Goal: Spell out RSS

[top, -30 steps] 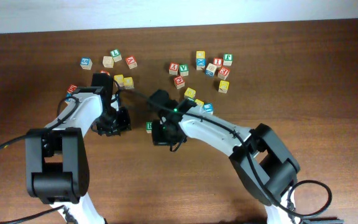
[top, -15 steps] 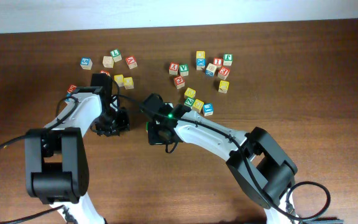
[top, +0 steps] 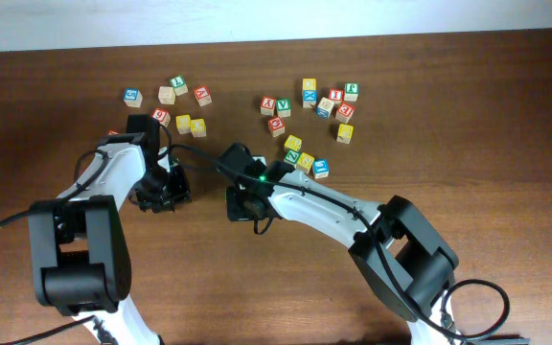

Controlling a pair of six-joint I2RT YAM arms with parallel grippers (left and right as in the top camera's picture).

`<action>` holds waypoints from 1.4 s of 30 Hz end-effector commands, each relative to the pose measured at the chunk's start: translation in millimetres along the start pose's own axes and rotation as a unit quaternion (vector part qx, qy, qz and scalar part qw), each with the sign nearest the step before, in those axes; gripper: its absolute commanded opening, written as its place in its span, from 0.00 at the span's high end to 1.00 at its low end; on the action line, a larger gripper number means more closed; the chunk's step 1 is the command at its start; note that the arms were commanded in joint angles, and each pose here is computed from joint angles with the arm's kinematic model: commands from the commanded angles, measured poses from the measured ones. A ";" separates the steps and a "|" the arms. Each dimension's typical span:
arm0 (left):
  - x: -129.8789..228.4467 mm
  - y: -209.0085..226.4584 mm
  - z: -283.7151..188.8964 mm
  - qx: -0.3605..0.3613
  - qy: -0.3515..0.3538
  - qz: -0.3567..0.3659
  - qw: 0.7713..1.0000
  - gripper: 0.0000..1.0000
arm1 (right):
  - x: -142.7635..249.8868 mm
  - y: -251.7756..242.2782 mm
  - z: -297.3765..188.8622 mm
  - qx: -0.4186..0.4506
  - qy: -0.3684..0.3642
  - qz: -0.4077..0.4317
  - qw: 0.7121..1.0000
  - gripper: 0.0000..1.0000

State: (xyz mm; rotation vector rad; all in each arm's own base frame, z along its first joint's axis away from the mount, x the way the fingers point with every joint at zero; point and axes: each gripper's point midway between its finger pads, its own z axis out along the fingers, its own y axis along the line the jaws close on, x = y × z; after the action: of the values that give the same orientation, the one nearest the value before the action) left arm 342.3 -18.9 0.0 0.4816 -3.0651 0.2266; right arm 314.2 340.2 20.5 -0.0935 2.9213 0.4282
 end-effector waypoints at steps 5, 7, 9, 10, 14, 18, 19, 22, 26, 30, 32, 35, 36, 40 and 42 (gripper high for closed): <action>0.7 5.3 3.5 -0.011 0.003 -0.008 1.000 0.67 | -7.7 2.0 0.6 0.004 -0.014 0.001 1.000 0.94; 0.6 5.3 3.5 -0.011 0.003 -0.008 1.000 0.67 | -6.6 1.4 0.7 0.006 -0.012 0.000 1.000 0.94; 0.7 5.3 3.5 -0.011 0.003 -0.008 1.000 0.67 | -4.6 0.4 0.7 0.008 -0.008 0.001 1.000 0.94; 0.6 5.2 3.5 -0.011 0.003 -0.008 1.000 0.67 | -4.2 -0.4 1.2 0.009 -0.007 0.001 1.000 0.95; 0.6 5.3 3.5 -0.011 0.003 -0.008 1.000 0.67 | -3.7 -7.2 12.1 0.024 -0.007 0.002 1.000 0.96; 0.5 5.2 3.5 -0.010 0.003 -0.008 1.000 0.67 | -0.3 -10.1 20.4 0.028 0.001 0.002 1.000 0.96; 0.5 5.2 3.5 -0.010 0.003 -0.008 1.000 0.67 | -0.9 -9.3 20.4 0.027 0.000 0.002 1.000 0.96; 0.6 5.2 3.5 -0.011 0.003 -0.008 1.000 0.66 | -1.9 -8.7 20.4 0.025 -0.002 0.002 1.000 0.96; 0.6 5.2 3.5 -0.011 0.003 -0.008 1.000 0.66 | -3.5 -7.4 20.5 0.023 -0.005 0.002 1.000 0.96; 0.5 5.3 3.5 -0.011 0.003 -0.008 1.000 0.66 | -2.3 -5.7 20.6 0.018 -0.002 0.002 1.000 0.96; 0.6 5.2 3.5 -0.011 0.003 -0.008 1.000 0.66 | -1.5 -5.3 20.5 0.017 0.000 0.002 1.000 0.96; 0.6 5.2 3.5 -0.010 0.003 -0.008 1.000 0.66 | -1.3 -4.5 16.4 0.016 0.001 0.002 1.000 0.96; 0.5 5.1 3.5 -0.010 0.003 -0.008 1.000 0.70 | -1.3 -4.2 13.8 0.015 0.001 0.002 1.000 0.96; 1.0 3.3 3.6 -0.007 0.004 -0.007 1.000 0.83 | -6.6 3.8 -14.5 0.002 -0.013 -0.002 1.000 0.96; 1.5 0.3 3.6 0.001 0.006 -0.006 1.000 0.84 | -12.1 8.3 -33.4 -0.006 -0.024 -0.007 1.000 0.96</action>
State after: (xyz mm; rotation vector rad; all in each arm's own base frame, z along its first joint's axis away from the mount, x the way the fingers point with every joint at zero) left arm 342.3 -17.6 -0.2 0.4929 -3.0650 0.2154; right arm 311.2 331.0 9.0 -0.0827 2.9550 0.3487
